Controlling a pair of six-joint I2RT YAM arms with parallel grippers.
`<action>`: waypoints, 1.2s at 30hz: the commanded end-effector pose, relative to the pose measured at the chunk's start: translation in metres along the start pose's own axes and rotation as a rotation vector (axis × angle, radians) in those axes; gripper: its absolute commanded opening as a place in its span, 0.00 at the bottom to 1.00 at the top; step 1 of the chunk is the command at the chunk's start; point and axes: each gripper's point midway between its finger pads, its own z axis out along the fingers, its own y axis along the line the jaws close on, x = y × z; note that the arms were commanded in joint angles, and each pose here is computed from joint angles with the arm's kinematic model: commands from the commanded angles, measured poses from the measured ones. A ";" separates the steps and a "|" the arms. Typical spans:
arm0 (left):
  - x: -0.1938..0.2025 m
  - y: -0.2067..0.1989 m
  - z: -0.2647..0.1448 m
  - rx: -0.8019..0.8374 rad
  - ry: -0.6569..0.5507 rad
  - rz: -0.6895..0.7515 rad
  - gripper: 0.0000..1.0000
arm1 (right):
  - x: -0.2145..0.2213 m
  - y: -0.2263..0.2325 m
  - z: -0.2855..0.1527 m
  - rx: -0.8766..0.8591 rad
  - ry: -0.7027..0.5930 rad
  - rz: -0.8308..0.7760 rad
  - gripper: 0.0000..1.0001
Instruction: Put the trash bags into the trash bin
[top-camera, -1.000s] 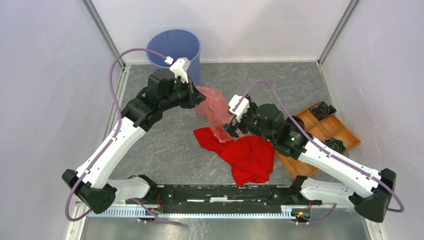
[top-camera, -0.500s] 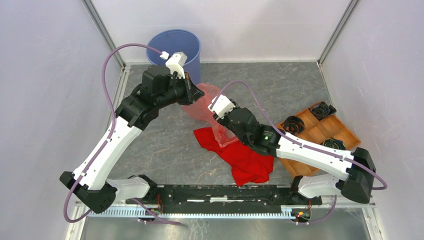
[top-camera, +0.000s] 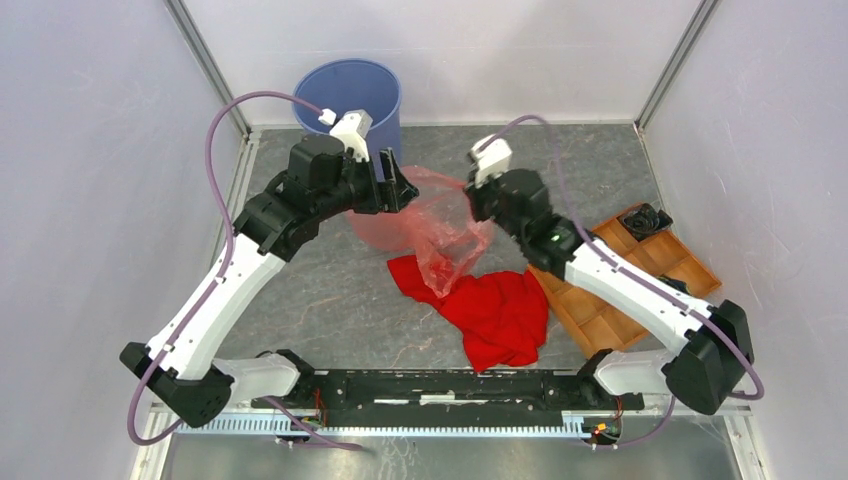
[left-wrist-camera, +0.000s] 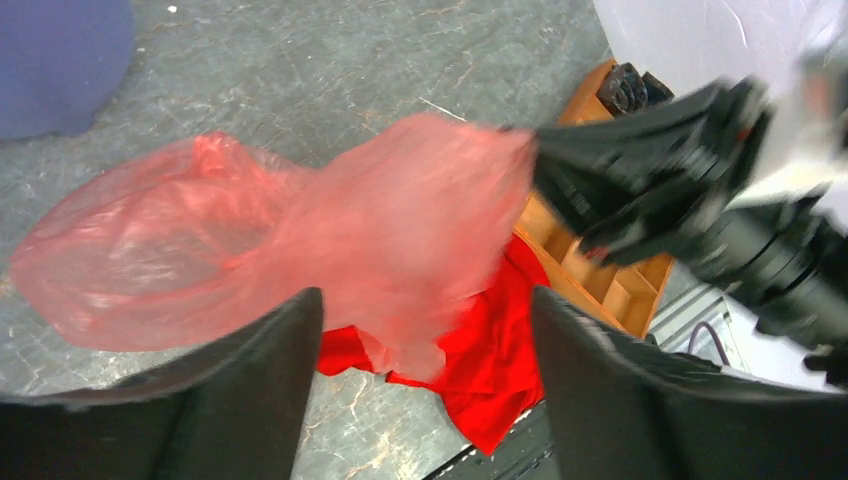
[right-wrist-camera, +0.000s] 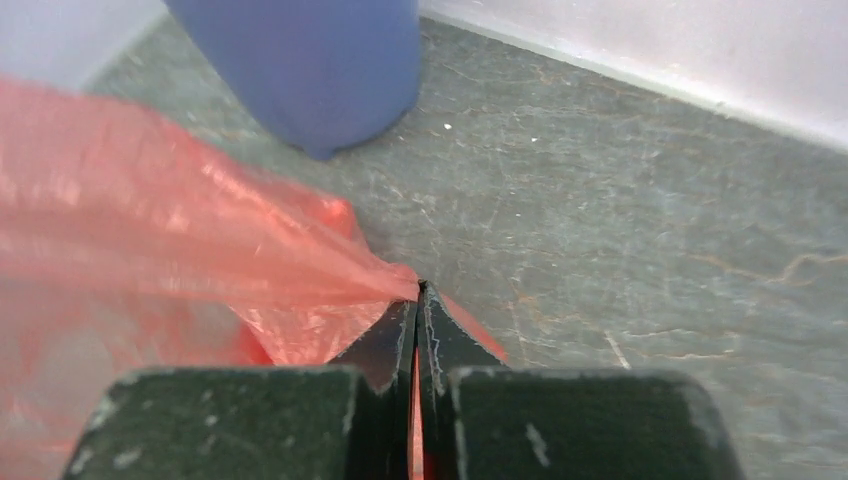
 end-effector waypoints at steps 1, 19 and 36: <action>0.024 0.001 0.004 0.048 -0.007 -0.126 0.98 | -0.028 0.012 -0.010 -0.221 -0.082 0.318 0.00; 0.137 -0.036 0.019 0.443 0.151 -0.359 1.00 | -0.037 -0.046 0.009 -0.166 -0.096 0.842 0.00; 0.035 -0.041 0.164 0.192 0.121 0.004 0.84 | -0.060 -0.041 -0.052 -0.201 -0.214 0.561 0.00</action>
